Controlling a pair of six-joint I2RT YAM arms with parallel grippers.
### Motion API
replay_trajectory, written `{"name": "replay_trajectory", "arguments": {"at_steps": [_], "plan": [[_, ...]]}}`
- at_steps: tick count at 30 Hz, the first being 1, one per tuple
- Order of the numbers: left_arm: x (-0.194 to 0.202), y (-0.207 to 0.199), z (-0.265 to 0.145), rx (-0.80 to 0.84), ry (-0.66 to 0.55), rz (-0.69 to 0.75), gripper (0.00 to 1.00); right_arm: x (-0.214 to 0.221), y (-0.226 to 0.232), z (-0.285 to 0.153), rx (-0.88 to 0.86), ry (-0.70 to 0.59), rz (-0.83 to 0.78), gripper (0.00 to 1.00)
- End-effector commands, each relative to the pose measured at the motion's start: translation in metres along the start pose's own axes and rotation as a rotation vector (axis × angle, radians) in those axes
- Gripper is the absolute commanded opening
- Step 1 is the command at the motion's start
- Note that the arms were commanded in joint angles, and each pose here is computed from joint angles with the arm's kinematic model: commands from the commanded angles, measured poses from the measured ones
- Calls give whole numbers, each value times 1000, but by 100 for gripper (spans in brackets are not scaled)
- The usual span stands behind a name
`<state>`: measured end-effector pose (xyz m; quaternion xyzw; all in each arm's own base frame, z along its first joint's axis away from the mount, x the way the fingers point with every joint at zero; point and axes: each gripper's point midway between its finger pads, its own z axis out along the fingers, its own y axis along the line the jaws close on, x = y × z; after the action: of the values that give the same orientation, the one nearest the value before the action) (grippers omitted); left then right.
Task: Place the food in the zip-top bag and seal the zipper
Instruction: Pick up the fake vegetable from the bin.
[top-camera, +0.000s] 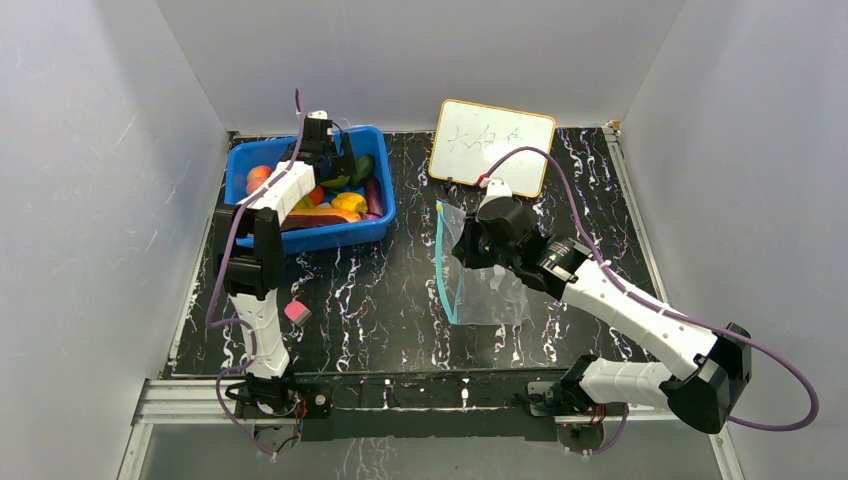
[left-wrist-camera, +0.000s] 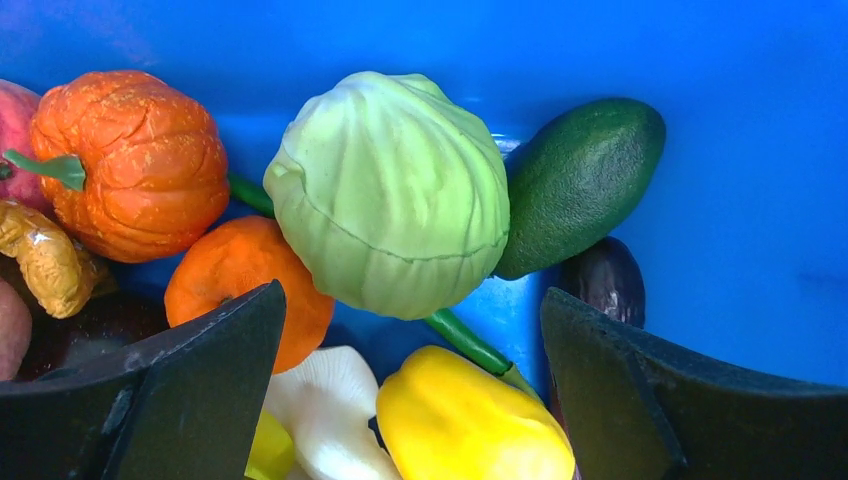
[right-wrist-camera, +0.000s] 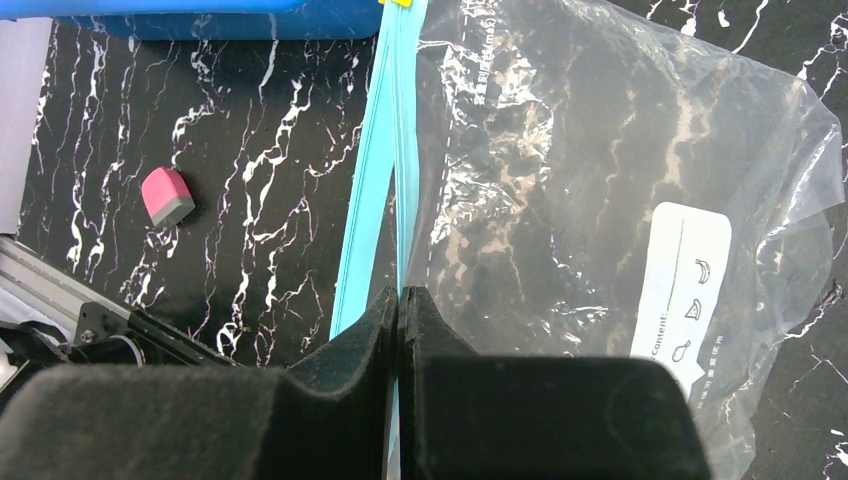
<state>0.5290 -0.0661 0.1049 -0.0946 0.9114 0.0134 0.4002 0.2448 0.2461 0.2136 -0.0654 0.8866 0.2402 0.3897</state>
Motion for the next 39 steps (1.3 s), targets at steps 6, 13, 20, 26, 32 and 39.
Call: {"name": "replay_trajectory", "arguments": {"at_steps": [6,13,20,26,32,39], "plan": [[-38,2,10,-25,-108,52,98,-32,17,-11,-54,-94,5,0],[-35,7,29,-69,-98,81,98,-31,18,-12,-57,-92,12,0],[-30,10,34,-85,-82,93,76,-32,18,-17,-60,-96,17,0],[-42,6,10,-50,-107,73,58,-32,17,-20,-63,-105,28,0],[-56,2,-24,-7,-134,29,52,-29,19,-24,-82,-105,58,0],[-52,-3,-66,70,-118,-25,49,-23,18,-25,-101,-103,80,0]]}}
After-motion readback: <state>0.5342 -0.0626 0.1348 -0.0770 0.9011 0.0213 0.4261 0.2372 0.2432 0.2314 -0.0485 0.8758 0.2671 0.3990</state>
